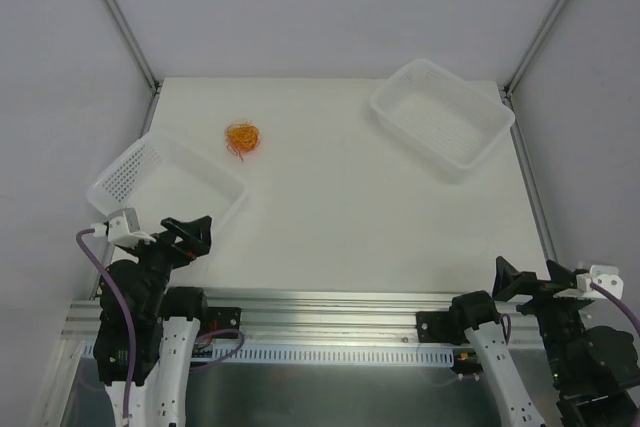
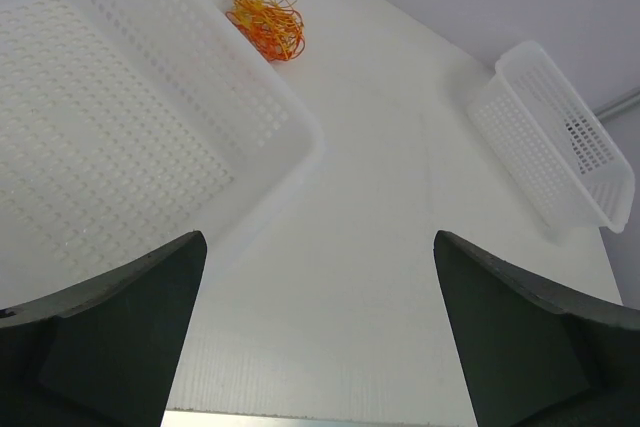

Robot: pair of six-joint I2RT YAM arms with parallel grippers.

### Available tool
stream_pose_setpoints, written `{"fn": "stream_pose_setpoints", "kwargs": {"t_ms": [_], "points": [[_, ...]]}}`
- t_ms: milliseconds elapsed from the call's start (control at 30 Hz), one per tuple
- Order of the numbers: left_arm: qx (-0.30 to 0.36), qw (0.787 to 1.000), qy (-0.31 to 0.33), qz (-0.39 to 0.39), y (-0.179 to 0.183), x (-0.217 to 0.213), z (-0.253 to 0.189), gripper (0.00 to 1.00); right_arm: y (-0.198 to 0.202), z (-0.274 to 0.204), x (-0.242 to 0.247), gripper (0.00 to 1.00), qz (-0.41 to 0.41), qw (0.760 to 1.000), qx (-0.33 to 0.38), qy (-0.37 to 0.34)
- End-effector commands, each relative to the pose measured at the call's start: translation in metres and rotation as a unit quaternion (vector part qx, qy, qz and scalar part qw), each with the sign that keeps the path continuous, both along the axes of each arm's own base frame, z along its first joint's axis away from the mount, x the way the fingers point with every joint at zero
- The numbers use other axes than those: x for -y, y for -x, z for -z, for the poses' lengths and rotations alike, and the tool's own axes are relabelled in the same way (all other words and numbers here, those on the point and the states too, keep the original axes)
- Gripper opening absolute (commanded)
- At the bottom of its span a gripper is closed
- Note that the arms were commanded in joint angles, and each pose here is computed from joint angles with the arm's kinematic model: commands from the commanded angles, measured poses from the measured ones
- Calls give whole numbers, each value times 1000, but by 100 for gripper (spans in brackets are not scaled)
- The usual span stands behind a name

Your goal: Untangle the cables

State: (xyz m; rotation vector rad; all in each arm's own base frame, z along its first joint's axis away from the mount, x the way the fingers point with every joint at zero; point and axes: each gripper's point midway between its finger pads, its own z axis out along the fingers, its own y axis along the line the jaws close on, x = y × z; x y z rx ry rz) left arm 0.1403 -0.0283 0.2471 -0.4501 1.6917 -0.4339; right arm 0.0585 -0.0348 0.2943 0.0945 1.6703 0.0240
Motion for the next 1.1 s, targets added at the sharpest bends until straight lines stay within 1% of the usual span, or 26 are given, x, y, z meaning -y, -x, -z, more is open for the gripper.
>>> {"fn": "stream_pose_setpoints", "kwargs": {"t_ms": [0, 167, 200, 233, 267, 300, 367, 400, 433, 467, 500, 567, 600, 633, 667, 700, 767, 800, 867, 900, 933, 967, 1000, 1033, 1067], "points": [[64, 998, 12, 11, 17, 6, -16, 99, 13, -14, -7, 100, -36, 997, 63, 4], [19, 999, 16, 29, 4, 12, -9, 99, -3, -15, -23, 100, -68, 997, 43, 0], [-7, 999, 20, 32, -3, 13, -6, 99, -5, -14, -26, 100, -72, 997, 36, -3], [-19, 999, 20, 36, -7, 15, -5, 99, -14, -12, -30, 99, -77, 997, 12, -1], [-32, 998, 22, 39, -11, 16, -3, 99, -17, -12, -35, 100, -88, 996, 4, -2], [-60, 997, 23, 48, -21, 18, 2, 99, -22, -13, -39, 100, -94, 996, -3, -3], [-82, 995, 24, 59, -31, 22, 1, 99, -33, -11, -49, 100, -110, 993, -32, -6], [-107, 992, 29, 62, -43, 23, 5, 99, -37, -11, -53, 100, -117, 992, -40, -7], [-109, 992, 33, 61, -49, 23, 0, 99, -40, -10, -57, 100, -125, 991, -50, -9], [-109, 992, 37, 61, -55, 24, -2, 99, -48, -5, -64, 100, -136, 988, -74, -9], [-105, 992, 42, 59, -68, 24, -8, 99, -52, -6, -66, 100, -138, 987, -79, -12], [-108, 993, 39, 37, -83, 16, -12, 99, -63, -3, -73, 99, -142, 985, -99, -25], [-137, 989, 40, 31, -96, 15, -4, 99, -67, -2, -75, 99, -141, 984, -105, -29], [-133, 990, 40, 30, -105, 14, -16, 99, -70, -2, -76, 99, -140, 984, -110, -33], [-145, 988, 40, 34, -113, 15, -16, 99, -72, -3, -85, 100, -158, 980, -113, -49], [-166, 984, 44, 40, -130, 17, -18, 99, -77, -2, -89, 99, -160, 978, -123, -55], [-185, 980, 54, 48, -149, 21, -20, 99, -82, -8, -97, 100, -169, 975, -122, -79], [-197, 977, 61, 48, -170, 22, -26, 99, -87, -7, -100, 100, -170, 973, -129, -84], [-207, 975, 71, 42, -192, 22, -30, 99, -89, -9, -107, 100, -183, 970, -132, -93], [-217, 972, 80, 36, -213, 22, -32, 99, -90, -8, -108, 99, -185, 969, -136, -96], [-221, 971, 81, 33, -225, 21, -33, 99, -92, -7, -109, 100, -185, 968, -140, -96], [-225, 970, 81, 33, -236, 21, -33, 99, -93, -6, -110, 100, -180, 967, -145, -111], [-234, 968, 82, 34, -257, 22, -31, 99, -94, -2, -112, 100, -174, 965, -153, -126], [-238, 967, 85, 32, -267, 23, -29, 99, -94, -1, -112, 100, -170, 963, -159, -137], [-260, 961, 87, 29, -283, 24, -12, 99, -93, 5, -110, 100, -154, 961, -176, -148]]}}
